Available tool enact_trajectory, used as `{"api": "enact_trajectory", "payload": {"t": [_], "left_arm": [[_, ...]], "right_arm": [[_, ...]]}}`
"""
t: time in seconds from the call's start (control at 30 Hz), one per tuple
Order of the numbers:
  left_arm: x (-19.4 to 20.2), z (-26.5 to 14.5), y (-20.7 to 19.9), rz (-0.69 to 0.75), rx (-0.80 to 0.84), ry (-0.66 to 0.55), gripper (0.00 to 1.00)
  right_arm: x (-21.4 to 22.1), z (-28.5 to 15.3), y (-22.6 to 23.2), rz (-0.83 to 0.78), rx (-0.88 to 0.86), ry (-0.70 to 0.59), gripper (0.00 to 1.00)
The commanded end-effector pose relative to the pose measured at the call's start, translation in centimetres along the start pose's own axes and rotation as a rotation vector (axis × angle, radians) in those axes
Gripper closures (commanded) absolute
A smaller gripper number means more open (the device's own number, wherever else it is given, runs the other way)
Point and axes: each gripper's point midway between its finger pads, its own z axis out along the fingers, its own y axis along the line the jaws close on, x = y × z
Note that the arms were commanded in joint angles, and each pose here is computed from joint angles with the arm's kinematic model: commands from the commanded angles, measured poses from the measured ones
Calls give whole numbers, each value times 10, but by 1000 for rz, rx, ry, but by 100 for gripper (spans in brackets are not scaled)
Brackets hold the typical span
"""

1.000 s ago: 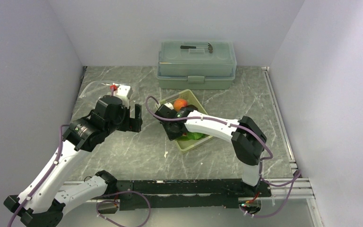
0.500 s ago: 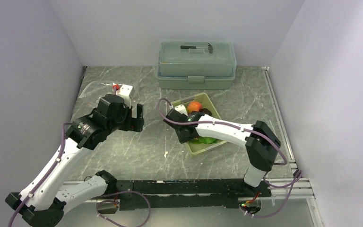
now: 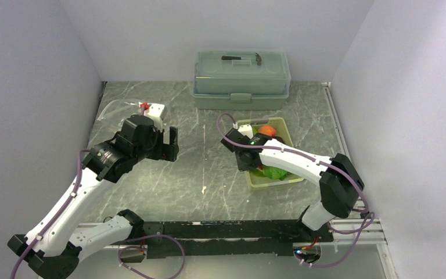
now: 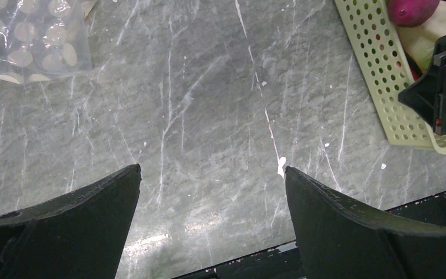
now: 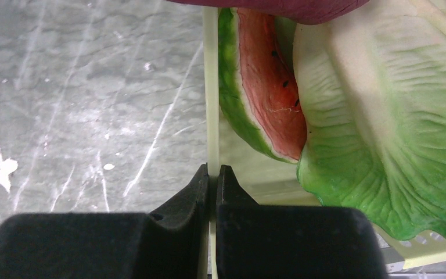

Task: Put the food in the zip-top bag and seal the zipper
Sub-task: Move the bin to the center of the board.

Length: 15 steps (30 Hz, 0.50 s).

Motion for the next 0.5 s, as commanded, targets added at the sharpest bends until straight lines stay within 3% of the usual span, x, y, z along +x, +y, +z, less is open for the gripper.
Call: {"api": "enact_trajectory", "payload": {"t": [0.0, 0.27, 0.4, 0.47], "left_arm": [[-13, -3, -6, -24, 20, -45, 1], [-12, 0, -5, -33, 5, -30, 1], [-11, 4, -3, -41, -16, -18, 1], [-11, 6, -2, -45, -21, -16, 1]], "right_arm": [[-15, 0, -16, 25, 31, -56, 100], [-13, 11, -17, 9, 32, -44, 100], [-18, 8, -19, 3, 38, -60, 78], [-20, 6, -21, 1, 43, -66, 72]]}}
